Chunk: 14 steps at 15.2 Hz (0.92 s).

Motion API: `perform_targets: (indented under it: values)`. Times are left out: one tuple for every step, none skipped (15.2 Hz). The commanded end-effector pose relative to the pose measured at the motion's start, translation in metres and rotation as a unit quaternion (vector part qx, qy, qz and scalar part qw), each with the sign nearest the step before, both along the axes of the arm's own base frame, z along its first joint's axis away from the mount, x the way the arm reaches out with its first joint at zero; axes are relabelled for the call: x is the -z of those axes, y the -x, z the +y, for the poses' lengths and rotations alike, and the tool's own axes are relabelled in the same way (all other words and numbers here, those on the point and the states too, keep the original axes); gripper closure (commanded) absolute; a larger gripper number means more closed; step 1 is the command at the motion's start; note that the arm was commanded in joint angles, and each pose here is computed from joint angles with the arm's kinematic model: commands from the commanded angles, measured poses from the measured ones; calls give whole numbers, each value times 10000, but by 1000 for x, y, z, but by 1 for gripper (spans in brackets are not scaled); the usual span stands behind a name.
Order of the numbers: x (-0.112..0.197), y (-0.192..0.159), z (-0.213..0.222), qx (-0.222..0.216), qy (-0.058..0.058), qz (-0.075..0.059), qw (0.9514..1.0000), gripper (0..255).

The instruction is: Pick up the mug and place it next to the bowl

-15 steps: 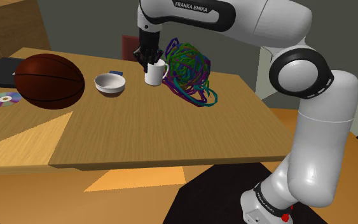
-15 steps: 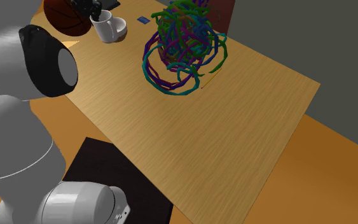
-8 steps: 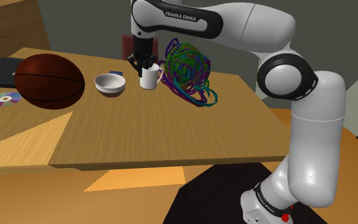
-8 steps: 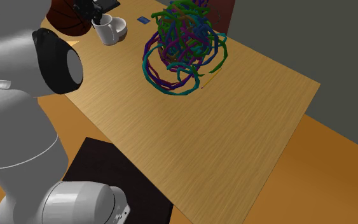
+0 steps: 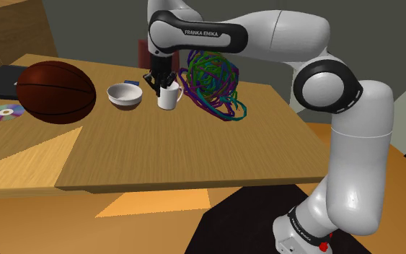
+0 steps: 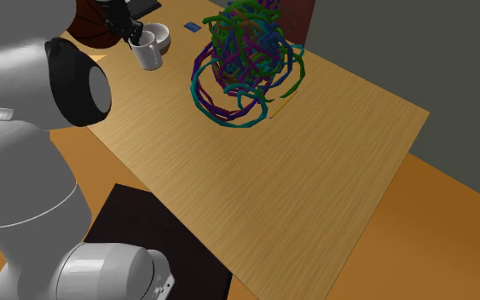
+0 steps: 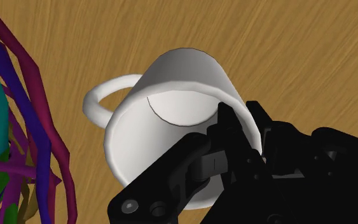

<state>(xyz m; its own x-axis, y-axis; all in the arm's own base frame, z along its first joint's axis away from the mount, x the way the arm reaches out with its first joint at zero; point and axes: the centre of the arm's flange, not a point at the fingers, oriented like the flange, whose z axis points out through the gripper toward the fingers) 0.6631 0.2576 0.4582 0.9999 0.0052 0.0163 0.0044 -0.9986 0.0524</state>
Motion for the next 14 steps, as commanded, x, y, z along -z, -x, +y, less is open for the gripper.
perform_targets:
  values:
    - [11,0,-1,-1,-2,-5,10000,255]
    - [16,0,-1,-1,-2,-5,10000,255]
    - [21,0,-1,-1,-2,-5,10000,255]
    - [26,0,-1,-1,-2,-5,10000,255]
    - [32,0,-1,-1,-2,-5,10000,255]
    - [37,0,-1,-1,-2,-5,10000,255]
    - [42,0,-1,-1,-2,-5,10000,255]
    - [48,0,-1,-1,-2,-5,10000,255]
    - [53,0,-1,-1,-2,-5,10000,255]
    - [58,0,-1,-1,-2,-5,10000,255]
    - [63,0,-1,-1,-2,-5,10000,255]
    - [69,0,-1,-1,-2,-5,10000,255]
    - [74,0,-1,-1,-2,-5,10000,255]
    - [79,0,-1,-1,-2,-5,10000,255]
